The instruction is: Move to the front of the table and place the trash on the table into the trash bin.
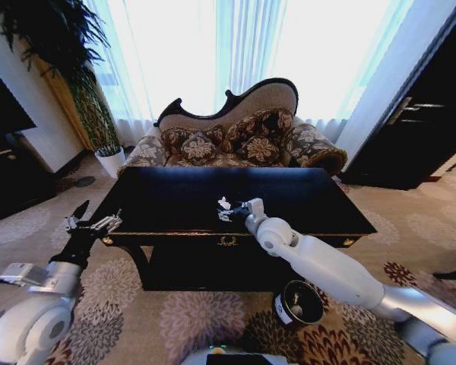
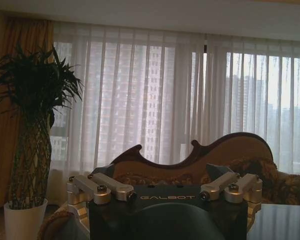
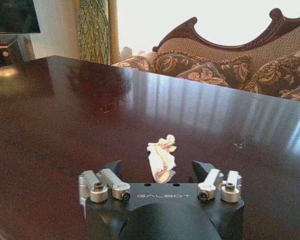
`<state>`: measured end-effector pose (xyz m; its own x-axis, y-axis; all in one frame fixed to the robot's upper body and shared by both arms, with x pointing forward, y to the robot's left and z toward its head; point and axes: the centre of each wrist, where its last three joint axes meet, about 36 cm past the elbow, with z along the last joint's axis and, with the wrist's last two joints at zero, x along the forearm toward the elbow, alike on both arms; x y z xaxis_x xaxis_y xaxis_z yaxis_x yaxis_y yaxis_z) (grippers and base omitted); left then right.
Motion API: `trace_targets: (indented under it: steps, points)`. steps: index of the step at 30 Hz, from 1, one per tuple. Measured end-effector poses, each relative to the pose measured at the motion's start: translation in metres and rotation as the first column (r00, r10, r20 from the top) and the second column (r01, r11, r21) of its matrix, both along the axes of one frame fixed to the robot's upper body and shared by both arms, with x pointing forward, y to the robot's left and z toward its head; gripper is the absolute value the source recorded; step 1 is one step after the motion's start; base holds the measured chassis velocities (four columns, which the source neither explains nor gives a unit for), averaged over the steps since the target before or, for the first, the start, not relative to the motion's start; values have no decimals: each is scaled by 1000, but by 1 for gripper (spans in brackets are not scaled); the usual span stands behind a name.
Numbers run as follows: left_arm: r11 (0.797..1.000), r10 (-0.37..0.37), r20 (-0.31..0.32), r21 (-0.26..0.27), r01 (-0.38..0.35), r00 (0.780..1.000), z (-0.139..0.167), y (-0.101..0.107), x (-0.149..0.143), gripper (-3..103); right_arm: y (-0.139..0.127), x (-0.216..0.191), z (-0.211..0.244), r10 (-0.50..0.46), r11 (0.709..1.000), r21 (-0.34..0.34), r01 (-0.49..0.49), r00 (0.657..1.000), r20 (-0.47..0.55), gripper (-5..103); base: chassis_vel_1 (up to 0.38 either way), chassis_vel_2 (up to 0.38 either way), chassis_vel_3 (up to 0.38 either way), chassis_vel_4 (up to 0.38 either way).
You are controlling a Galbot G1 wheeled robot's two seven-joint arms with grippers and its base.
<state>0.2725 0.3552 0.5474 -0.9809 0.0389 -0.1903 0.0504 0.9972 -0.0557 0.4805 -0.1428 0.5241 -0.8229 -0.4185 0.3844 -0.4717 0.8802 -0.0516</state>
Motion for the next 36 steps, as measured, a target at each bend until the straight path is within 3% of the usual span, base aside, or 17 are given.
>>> trace_targets:
  steps: [3, 6, 11, 13, 15, 17, 21, 28, 36]
  points:
    - [1000, 0, 0, 0, 0, 1000, 0, 0, 0, 100, 2, 0, -2, 10, 1000, 0, -10, 1000, 5, 63, 0, 0, 0, 0]
    - [1000, 0, 0, 0, 0, 1000, 0, 0, 0, 100, 2, 0, -1, 10, 1000, 0, -10, 1000, 7, 57, 0, 0, 0, 0]
    - [1000, 0, 0, 0, 0, 1000, 0, 0, 0, 100, -1, 1, 1, 4, 1000, -1, -4, 1000, 12, 36, 0, 0, 0, 0]
    - [1000, 0, 0, 0, 0, 1000, 0, 0, 0, 100, -2, 1, 1, 2, 1000, 0, -2, 1000, 13, 36, 0, 0, 0, 0]
    - [1000, 0, 0, 0, 0, 1000, 0, 0, 0, 100, -3, -2, -2, 0, 1000, 4, 0, 1000, 5, 19, 0, 0, 0, 0]
    - [1000, 0, 0, 0, 0, 1000, 0, 0, 0, 100, -3, -2, -2, -1, 1000, 5, 1, 1000, 4, 19, 0, 0, 0, 0]
    - [1000, 0, 0, 0, 0, 1000, 0, 0, 0, 100, -6, -5, -2, -6, 1000, 9, 6, 1000, 3, 1, 0, 0, 0, 0]
    - [1000, 0, 0, 0, 0, 1000, 0, 0, 0, 100, -13, -8, 4, -16, 1000, 26, 16, 1000, 10, 0, 0, 0, 0, 0]
    - [1000, 0, 0, 0, 0, 1000, 0, 0, 0, 100, -42, -24, 19, -50, 997, 64, 48, 998, 30, 0, 0, 0, 0, 0]
